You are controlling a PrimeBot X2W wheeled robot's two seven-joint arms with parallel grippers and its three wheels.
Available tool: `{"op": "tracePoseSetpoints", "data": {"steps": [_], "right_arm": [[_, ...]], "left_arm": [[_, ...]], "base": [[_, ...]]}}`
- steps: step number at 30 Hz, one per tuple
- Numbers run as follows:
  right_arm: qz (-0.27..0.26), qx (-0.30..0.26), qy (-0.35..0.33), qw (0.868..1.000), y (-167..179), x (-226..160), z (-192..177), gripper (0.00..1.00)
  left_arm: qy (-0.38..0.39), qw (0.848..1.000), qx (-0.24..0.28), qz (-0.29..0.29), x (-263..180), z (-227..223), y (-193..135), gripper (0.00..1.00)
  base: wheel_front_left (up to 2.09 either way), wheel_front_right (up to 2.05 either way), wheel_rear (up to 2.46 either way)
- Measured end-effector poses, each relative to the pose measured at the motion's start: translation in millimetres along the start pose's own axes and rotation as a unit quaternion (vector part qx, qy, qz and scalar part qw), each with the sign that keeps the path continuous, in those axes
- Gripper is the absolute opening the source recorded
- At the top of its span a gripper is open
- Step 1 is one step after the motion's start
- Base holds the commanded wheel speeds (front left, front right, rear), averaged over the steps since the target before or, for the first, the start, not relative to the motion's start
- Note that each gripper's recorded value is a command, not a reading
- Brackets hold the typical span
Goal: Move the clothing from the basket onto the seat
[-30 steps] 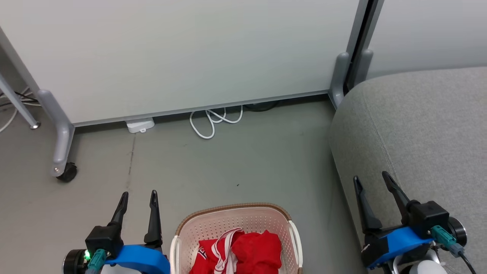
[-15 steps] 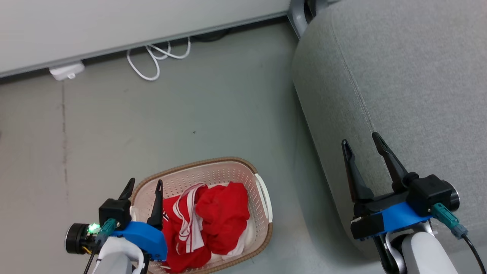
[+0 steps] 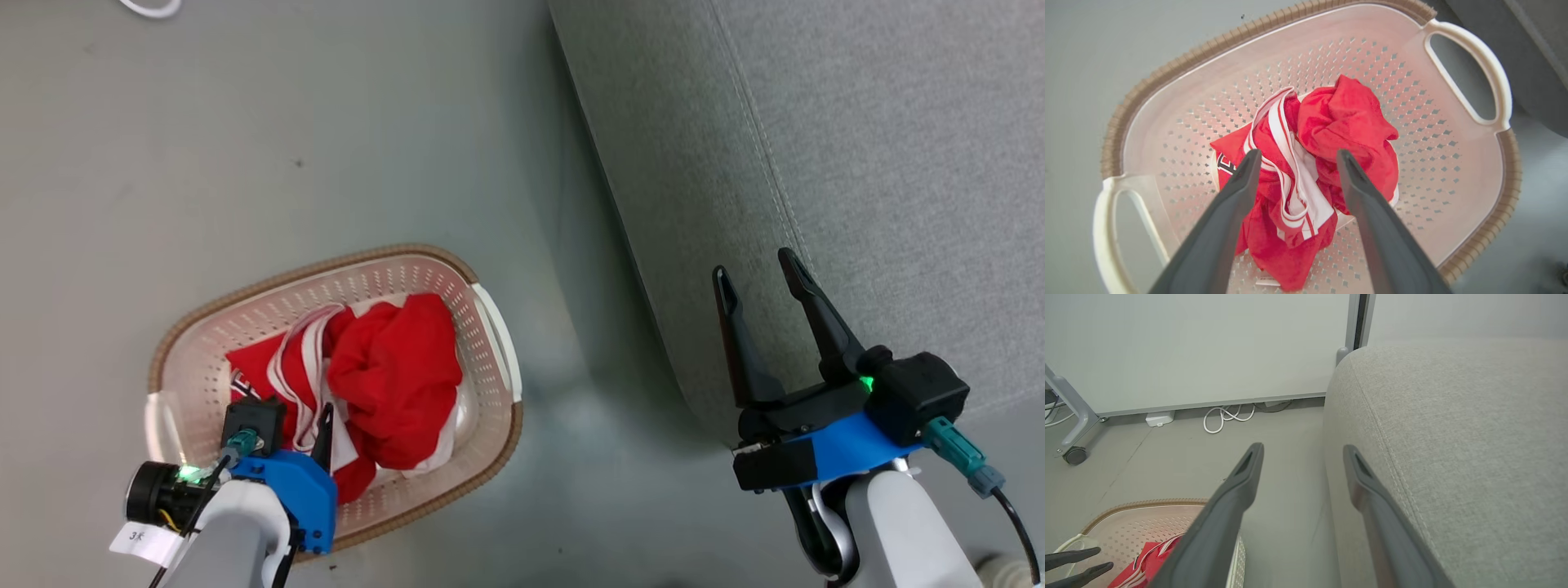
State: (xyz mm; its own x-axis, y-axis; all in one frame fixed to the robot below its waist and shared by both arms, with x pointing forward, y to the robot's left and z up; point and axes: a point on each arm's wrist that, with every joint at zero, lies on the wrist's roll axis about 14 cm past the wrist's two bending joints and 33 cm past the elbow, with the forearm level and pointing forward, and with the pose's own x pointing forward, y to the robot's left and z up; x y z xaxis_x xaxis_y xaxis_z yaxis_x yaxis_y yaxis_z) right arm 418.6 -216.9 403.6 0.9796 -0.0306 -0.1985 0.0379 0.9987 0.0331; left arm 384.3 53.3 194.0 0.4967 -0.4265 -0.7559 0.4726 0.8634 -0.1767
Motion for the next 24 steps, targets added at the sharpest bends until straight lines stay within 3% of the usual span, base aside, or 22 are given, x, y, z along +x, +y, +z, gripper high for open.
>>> {"op": "tracePoseSetpoints", "data": {"steps": [9, 24], "right_arm": [[-0.008, 0.008, 0.042, 0.999, -4.7, 6.7, -32.6, 1.0], [0.002, 0.036, 0.067, 0.997, 6.7, 8.4, -52.6, 1.0]], "left_arm": [[0.104, 0.994, 0.014, -0.025, 31.1, -56.1, 1.9, 1.0], [0.179, 0.983, 0.028, 0.008, 59.6, -76.3, 18.7, 1.0]], "base": [[0.0, 0.0, 0.0], [0.0, 0.0, 0.0]]}}
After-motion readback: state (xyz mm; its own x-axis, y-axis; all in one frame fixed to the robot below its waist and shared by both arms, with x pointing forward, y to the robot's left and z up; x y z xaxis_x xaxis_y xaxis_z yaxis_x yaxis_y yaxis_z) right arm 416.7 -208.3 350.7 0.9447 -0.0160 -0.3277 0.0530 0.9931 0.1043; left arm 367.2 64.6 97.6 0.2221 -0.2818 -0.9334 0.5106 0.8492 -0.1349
